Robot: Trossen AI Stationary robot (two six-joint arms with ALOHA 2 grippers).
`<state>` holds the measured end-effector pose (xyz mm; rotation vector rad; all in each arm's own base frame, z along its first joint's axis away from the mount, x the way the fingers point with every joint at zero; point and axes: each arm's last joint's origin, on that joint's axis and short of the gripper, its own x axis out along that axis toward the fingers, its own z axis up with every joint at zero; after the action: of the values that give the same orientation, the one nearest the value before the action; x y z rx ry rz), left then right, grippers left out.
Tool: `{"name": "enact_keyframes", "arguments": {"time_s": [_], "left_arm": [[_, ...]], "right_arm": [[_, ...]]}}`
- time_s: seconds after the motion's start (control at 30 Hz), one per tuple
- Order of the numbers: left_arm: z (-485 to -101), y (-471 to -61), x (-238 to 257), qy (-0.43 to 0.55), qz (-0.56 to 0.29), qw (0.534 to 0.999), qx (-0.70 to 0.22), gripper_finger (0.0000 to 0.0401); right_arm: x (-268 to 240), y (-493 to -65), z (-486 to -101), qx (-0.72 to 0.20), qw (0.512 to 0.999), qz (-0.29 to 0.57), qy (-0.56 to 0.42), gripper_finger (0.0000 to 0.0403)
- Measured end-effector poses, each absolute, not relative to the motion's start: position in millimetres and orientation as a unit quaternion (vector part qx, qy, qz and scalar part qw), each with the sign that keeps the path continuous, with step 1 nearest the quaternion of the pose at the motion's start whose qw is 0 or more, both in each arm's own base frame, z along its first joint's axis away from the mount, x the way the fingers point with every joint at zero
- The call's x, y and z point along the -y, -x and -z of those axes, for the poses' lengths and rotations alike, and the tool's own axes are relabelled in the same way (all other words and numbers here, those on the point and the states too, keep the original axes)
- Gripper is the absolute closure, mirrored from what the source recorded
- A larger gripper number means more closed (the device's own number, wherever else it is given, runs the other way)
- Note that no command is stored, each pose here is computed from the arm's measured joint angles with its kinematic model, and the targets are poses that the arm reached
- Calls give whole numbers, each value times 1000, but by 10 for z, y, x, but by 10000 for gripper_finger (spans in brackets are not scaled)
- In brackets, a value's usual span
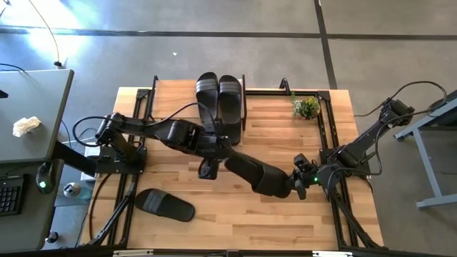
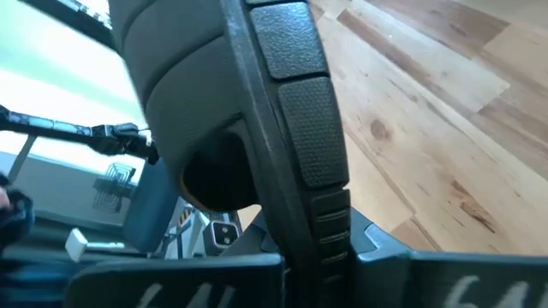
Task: Pick and place slides into the shelf
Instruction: Put the black slipper under the shelf
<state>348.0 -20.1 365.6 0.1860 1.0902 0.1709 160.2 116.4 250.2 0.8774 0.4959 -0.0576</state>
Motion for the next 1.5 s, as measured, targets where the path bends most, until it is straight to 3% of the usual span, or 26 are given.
{"name": "enact_keyframes", "arguments": {"time_s": [0.33,0.6,0.87,1.1,1.33,1.5], "left_arm": [[-3805,-3189,243,-104,-77,829,-545,177],[-3796,-2967,670,-202,-82,790,-573,192],[-3840,-2644,1360,-344,-204,799,-450,207],[-3576,-2469,1672,-370,-261,815,-362,213],[-2992,-2567,1686,-399,-191,778,-446,214],[-2863,-2604,1743,-425,-115,761,-476,223]], "right_arm": [[-1169,-1577,-2513,-270,850,-1,-453,392],[-1035,-1630,-2547,-349,771,-61,-530,392],[-688,-1822,-2645,-369,711,-152,-578,392],[-490,-1903,-2649,-401,657,-202,-605,393],[-410,-2193,-2562,-408,629,-267,-605,393],[-318,-2355,-2347,-449,594,-270,-611,393]]}}
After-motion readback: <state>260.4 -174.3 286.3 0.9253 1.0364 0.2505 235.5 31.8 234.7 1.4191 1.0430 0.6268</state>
